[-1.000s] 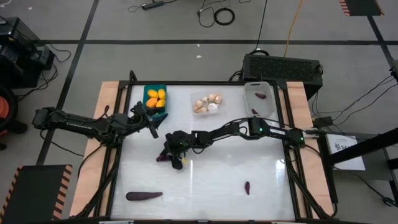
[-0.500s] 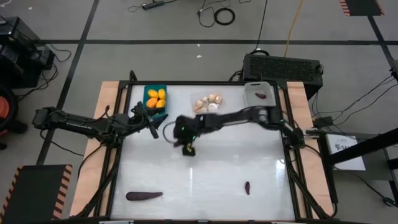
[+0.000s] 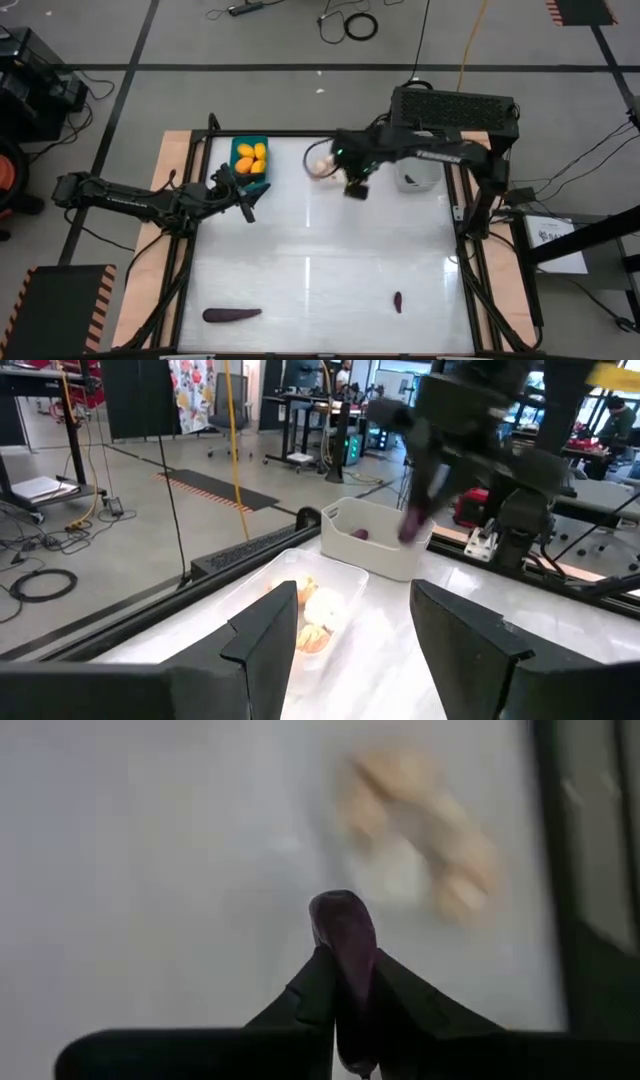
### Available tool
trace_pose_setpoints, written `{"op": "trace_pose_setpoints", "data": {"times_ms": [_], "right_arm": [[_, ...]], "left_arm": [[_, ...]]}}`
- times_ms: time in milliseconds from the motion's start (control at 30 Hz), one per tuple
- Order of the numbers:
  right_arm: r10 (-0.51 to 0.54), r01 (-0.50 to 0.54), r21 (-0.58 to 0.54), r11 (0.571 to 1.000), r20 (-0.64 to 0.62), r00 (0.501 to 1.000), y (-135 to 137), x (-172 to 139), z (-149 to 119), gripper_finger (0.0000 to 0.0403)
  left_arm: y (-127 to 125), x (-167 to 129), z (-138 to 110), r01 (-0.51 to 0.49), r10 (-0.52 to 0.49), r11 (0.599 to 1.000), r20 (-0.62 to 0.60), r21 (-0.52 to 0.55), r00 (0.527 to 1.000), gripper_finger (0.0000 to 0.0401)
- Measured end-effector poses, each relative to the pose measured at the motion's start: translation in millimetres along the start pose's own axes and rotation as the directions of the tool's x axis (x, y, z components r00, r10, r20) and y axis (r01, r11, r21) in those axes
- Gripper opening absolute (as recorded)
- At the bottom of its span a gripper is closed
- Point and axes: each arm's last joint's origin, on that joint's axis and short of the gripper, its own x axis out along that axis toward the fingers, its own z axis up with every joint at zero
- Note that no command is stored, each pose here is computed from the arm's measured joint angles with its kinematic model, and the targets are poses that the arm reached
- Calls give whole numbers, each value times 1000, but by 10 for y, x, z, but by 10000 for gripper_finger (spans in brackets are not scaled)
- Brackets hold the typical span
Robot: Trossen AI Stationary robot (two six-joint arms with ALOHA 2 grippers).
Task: Sort produce into baskets
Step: Put the eggplant into the gray bin
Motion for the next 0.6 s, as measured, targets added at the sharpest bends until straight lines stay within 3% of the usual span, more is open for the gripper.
{"op": "trace_pose_setpoints", "data": {"times_ms": [133, 267, 433, 600], "right_arm": [[-136, 152, 127, 980, -130, 982, -340, -199, -246, 39], [-196, 245, 226, 943, -217, 956, -670, -233, -460, 39], [-189, 303, 339, 891, -332, 924, -1011, -87, -829, 39], [-225, 423, 402, 812, -453, 863, -1237, 199, -1260, 39]], "left_arm": [[0, 0, -1, 0, 0, 1000, -1, 1, 1000, 203], [-1, 0, -6, 7, -7, 1000, -6, 3, 1000, 203], [2, 0, -29, 8, -7, 1000, -28, 14, 1000, 203], [6, -1, -49, 4, -4, 1000, -47, 4, 999, 203]]}}
